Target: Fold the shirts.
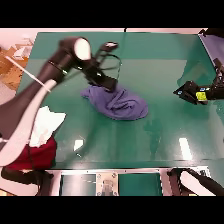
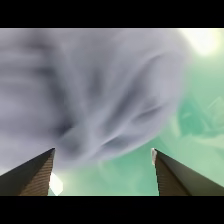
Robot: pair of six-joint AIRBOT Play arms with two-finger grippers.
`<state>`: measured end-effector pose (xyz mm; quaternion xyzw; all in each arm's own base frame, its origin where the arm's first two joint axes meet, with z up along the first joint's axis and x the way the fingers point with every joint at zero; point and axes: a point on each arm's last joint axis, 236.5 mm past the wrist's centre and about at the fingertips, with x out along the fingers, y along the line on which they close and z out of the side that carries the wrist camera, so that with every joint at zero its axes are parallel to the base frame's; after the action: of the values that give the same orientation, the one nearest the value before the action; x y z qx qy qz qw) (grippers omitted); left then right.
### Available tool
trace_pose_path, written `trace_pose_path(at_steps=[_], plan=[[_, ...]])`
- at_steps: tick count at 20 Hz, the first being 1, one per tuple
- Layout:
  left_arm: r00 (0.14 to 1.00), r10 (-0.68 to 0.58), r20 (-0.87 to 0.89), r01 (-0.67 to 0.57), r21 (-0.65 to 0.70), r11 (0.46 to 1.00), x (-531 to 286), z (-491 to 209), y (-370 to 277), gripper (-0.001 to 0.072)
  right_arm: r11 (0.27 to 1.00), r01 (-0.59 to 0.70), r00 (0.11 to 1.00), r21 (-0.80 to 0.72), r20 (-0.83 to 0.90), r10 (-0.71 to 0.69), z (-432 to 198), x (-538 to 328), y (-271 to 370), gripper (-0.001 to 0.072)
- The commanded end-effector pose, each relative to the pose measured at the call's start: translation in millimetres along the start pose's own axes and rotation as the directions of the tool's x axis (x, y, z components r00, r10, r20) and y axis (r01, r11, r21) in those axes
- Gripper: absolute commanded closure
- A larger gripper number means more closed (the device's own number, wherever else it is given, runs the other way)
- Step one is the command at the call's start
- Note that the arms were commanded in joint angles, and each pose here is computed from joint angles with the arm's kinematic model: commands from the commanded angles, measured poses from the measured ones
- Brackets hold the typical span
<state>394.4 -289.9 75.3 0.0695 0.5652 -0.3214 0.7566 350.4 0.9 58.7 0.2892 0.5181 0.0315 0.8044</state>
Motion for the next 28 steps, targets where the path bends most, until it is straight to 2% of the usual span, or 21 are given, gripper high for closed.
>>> trace_pose_path(at_steps=[1, 4, 6, 11, 14, 17, 18, 19, 20, 22, 25, 28], plan=[[0.992, 0.058, -0.111, -0.077, -0.175, 0.982, -21.9, -36.9, 86.4, -0.0004, 0.999, 0.009, 0.998, 0.033, -0.069, -0.007, -17.7, 21.3, -11.5, 0.0276], [0.995, 0.046, -0.091, -0.075, -0.345, 0.936, 7.3, -60.9, 144.3, -0.0005, 0.996, 0.023, 0.988, 0.082, -0.151, -0.010, -38.8, 62.0, -25.4, 0.0276], [1.000, -0.005, 0.017, 0.012, -0.447, 0.894, 39.9, -59.1, 155.7, -0.0005, 0.995, -0.021, 0.978, 0.094, -0.203, 0.040, -47.9, 90.9, -16.0, 0.0276], [0.954, -0.099, 0.283, 0.228, -0.468, 0.854, 89.1, -11.5, 148.6, -0.0004, 0.988, -0.126, 0.944, 0.090, -0.295, 0.147, -68.9, 158.4, 17.9, 0.0280], [0.930, -0.165, 0.328, 0.305, -0.443, 0.843, 107.5, -0.1, 132.7, -0.0003, 0.981, -0.167, 0.921, 0.100, -0.339, 0.191, -78.5, 180.5, 32.4, 0.0284], [0.934, -0.183, 0.306, 0.307, -0.428, 0.850, 121.8, -3.7, 124.9, 0.0019, 0.973, -0.205, 0.913, 0.104, -0.337, 0.229, -75.2, 189.0, 40.7, 0.0427], [0.936, -0.190, 0.297, 0.309, -0.431, 0.848, 125.0, -6.3, 123.8, 0.0298, 0.972, -0.214, 0.915, 0.100, -0.328, 0.236, -72.8, 189.4, 42.1, 0.0489], [0.936, -0.192, 0.294, 0.308, -0.427, 0.850, 125.8, -7.1, 123.6, 0.0617, 0.971, -0.217, 0.916, 0.096, -0.325, 0.237, -71.4, 189.2, 42.4, 0.0629], [0.936, -0.191, 0.295, 0.307, -0.423, 0.852, 124.8, -6.5, 123.6, 0.0676, 0.971, -0.223, 0.916, 0.083, -0.324, 0.238, -70.9, 189.1, 42.8, 0.0698], [0.933, -0.203, 0.296, 0.315, -0.402, 0.860, 117.0, -1.2, 121.5, 0.0677, 0.970, -0.236, 0.916, 0.053, -0.320, 0.240, -68.6, 187.8, 44.6, 0.0699], [0.914, -0.288, 0.284, 0.372, -0.307, 0.876, 84.4, 19.0, 97.6, 0.0677, 0.958, -0.287, 0.915, 0.002, -0.296, 0.275, -49.2, 167.4, 63.6, 0.0700], [0.900, -0.312, 0.305, 0.377, -0.182, 0.908, 19.7, 49.6, 74.9, 0.0678, 0.926, -0.359, 0.927, -0.119, -0.161, 0.339, 5.3, 102.9, 101.1, 0.0700]])
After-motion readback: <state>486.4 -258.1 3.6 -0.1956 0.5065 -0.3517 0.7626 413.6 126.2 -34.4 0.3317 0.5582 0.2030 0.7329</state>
